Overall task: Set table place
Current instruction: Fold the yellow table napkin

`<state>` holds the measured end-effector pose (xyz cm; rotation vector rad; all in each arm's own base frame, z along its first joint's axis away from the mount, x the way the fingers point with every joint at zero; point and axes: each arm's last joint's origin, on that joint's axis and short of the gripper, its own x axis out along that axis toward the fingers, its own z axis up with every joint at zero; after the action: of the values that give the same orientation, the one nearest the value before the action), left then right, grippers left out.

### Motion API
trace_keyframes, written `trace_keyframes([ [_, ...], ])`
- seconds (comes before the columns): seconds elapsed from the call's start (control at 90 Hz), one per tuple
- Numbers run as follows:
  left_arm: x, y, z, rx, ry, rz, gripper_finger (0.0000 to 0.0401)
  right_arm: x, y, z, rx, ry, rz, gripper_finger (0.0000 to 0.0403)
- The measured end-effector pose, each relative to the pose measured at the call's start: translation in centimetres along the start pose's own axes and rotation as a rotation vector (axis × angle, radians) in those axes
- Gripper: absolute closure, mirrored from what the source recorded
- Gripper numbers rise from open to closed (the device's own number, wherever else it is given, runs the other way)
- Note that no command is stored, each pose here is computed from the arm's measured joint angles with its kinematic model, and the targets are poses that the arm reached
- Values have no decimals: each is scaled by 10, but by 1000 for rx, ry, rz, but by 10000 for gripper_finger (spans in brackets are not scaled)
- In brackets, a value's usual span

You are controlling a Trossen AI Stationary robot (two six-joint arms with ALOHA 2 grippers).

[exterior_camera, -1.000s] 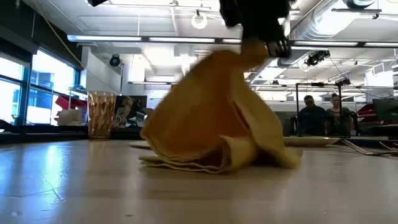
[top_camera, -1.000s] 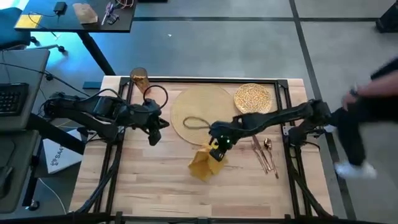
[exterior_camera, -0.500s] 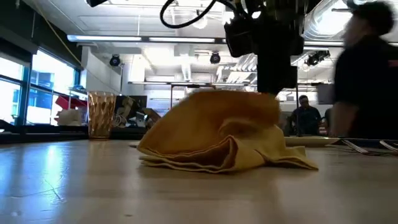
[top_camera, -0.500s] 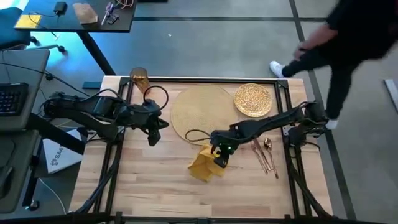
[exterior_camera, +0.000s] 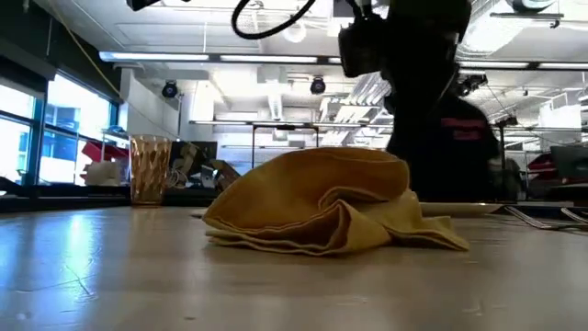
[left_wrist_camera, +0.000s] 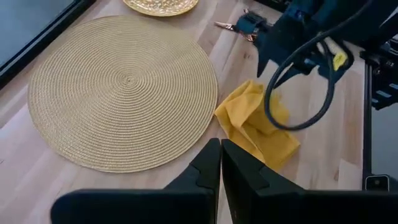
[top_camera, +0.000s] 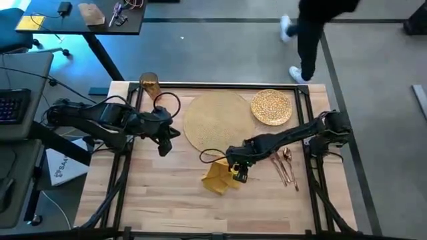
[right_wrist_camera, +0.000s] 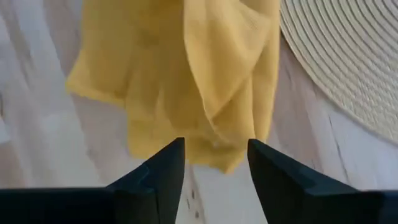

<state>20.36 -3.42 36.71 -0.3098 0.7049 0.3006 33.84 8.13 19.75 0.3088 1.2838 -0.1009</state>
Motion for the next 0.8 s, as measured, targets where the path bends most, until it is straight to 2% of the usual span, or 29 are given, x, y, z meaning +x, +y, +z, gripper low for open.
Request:
trace_keyframes([
  [0.144, 0, 0, 0, -2, -1, -1, 401, 18, -1, 2, -17, 24, -22, 296],
  [0.256, 0, 0, 0, -5, -1, -1, 401, 14, 2, 8, -27, -35, 7, 371],
  [0.311, 0, 0, 0, -5, -1, 0, 401, 5, 6, 14, -40, -64, 21, 392],
  [0.478, 0, -1, 1, -2, -12, -6, 401, -42, 15, 43, -77, -121, 91, 402],
  [0.656, 9, -8, 7, 84, -39, -48, 401, -121, 20, 82, -76, -233, 350, 403],
  [0.733, 14, -13, 11, 102, -74, -68, 401, -156, 28, 93, -177, -347, 479, 403],
  [0.8, 20, -18, 15, 117, -95, -92, 401, -167, 29, 90, -239, -362, 464, 403],
])
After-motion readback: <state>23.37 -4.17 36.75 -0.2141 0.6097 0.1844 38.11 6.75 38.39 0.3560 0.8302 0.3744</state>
